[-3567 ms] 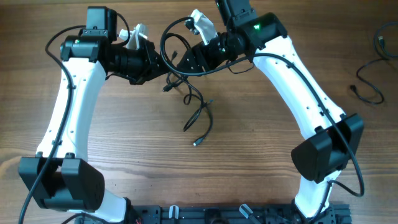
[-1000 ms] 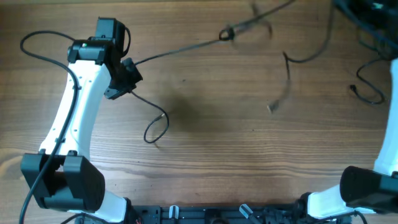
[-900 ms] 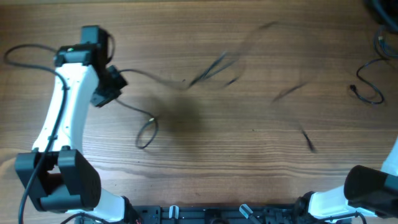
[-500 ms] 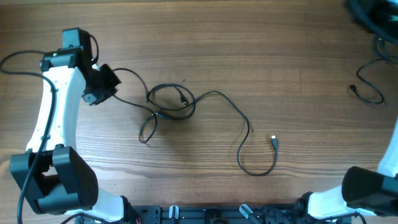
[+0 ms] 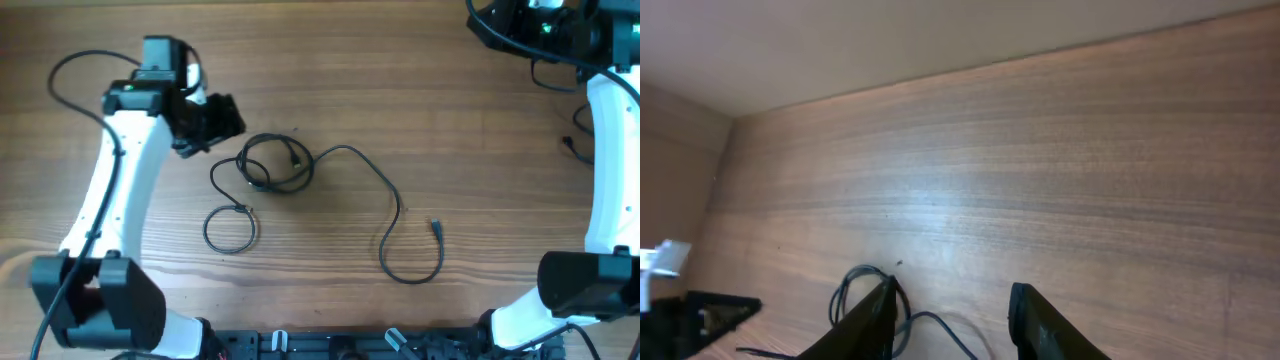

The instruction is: Untangle cables

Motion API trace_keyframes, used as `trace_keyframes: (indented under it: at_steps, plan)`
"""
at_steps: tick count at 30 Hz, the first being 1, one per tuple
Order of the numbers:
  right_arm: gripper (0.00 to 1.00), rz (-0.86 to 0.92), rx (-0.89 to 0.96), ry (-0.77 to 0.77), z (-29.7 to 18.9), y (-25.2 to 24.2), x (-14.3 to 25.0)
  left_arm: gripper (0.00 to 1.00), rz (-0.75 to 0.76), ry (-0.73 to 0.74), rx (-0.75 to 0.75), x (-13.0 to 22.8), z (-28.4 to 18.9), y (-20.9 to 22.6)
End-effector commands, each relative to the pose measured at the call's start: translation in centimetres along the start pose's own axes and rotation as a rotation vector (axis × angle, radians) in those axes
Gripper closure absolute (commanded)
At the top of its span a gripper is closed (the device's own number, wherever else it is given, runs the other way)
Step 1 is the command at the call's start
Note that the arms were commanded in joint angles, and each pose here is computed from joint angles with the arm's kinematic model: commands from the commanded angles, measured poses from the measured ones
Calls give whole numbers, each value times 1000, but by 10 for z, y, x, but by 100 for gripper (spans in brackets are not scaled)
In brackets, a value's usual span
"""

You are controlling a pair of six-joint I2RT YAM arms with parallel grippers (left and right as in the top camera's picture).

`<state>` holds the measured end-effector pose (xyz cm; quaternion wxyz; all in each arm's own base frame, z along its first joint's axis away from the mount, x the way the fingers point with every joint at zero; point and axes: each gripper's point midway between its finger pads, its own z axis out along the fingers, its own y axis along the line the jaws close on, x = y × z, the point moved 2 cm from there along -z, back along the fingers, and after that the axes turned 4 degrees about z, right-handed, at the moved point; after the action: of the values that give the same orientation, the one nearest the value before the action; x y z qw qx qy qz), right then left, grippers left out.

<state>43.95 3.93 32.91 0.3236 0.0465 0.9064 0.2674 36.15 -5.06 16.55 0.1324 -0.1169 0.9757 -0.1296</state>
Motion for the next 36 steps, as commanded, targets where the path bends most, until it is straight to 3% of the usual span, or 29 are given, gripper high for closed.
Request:
trace_keyframes:
  at_steps: [1,4,6,8,14,25,32,36]
  plan:
    - [61,-12,6,13,5,-2,1,29,38,117,-32,15,44,-5]
    - [61,-5,9,26,5,-3,4,42,52,219,-104,28,67,10]
    - [61,-5,9,26,5,-3,4,53,-50,251,-224,36,70,31]
    - [61,-5,9,26,5,-3,4,59,-97,257,-237,38,73,33]
    - [61,-5,9,26,5,-3,4,62,-175,231,-229,54,109,42]
    - [61,-3,9,28,5,-3,5,92,-211,165,-181,48,126,40]
    - [61,1,12,37,5,-3,7,91,-215,176,-184,57,133,41]
    - [61,1,10,40,5,-2,8,96,-223,152,-174,55,135,41]
